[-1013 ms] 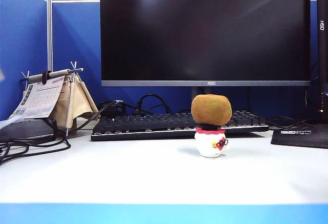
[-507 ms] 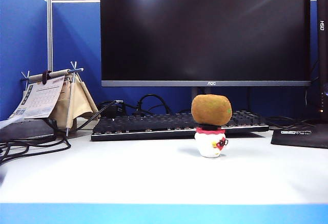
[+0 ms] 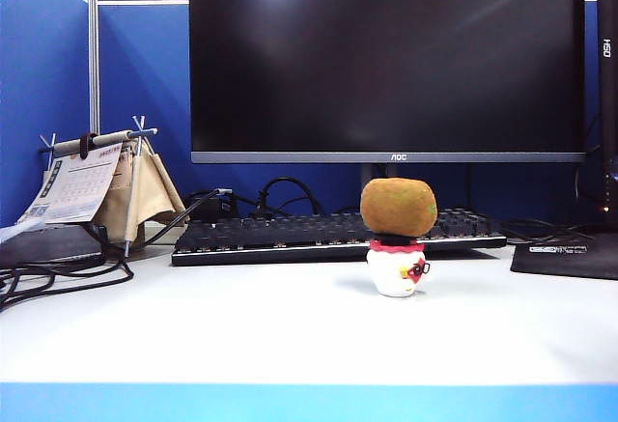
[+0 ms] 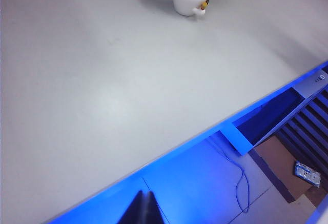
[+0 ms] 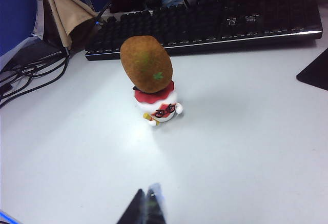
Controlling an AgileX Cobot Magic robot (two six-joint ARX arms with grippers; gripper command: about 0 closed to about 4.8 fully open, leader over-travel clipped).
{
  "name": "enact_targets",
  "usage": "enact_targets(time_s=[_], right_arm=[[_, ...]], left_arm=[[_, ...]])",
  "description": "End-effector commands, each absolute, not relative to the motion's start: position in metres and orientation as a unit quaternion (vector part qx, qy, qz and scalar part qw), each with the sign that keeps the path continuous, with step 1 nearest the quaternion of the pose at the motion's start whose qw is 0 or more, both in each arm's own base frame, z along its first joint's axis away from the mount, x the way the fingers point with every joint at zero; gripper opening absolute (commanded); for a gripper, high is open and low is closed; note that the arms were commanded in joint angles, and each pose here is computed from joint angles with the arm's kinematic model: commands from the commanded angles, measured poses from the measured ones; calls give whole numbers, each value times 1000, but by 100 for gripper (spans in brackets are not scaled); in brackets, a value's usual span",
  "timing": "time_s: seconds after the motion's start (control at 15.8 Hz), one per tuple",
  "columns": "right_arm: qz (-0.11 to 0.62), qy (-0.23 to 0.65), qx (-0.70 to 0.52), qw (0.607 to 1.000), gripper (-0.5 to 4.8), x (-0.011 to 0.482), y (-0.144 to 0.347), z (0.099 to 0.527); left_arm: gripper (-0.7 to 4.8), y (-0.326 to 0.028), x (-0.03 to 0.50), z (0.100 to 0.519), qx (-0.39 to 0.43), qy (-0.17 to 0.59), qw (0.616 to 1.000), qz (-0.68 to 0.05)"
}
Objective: Place the kiwi on top of the doll with a flat head.
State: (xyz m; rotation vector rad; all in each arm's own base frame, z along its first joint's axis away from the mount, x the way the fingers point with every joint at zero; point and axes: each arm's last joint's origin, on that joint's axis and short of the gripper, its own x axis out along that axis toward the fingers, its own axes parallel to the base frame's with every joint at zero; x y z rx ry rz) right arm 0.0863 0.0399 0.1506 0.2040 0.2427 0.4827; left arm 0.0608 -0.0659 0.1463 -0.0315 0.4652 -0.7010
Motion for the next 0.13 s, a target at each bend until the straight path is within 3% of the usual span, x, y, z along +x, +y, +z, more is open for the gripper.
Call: enact_targets(time_s=[0.06, 0.13], right_arm=[[238, 122, 102, 958, -1, 86, 40, 150], [238, 122, 102, 958, -1, 86, 40, 150]], left_arm=[[-5, -65, 60, 145, -9, 233, 911, -339], [-5, -65, 60, 145, -9, 233, 911, -340]])
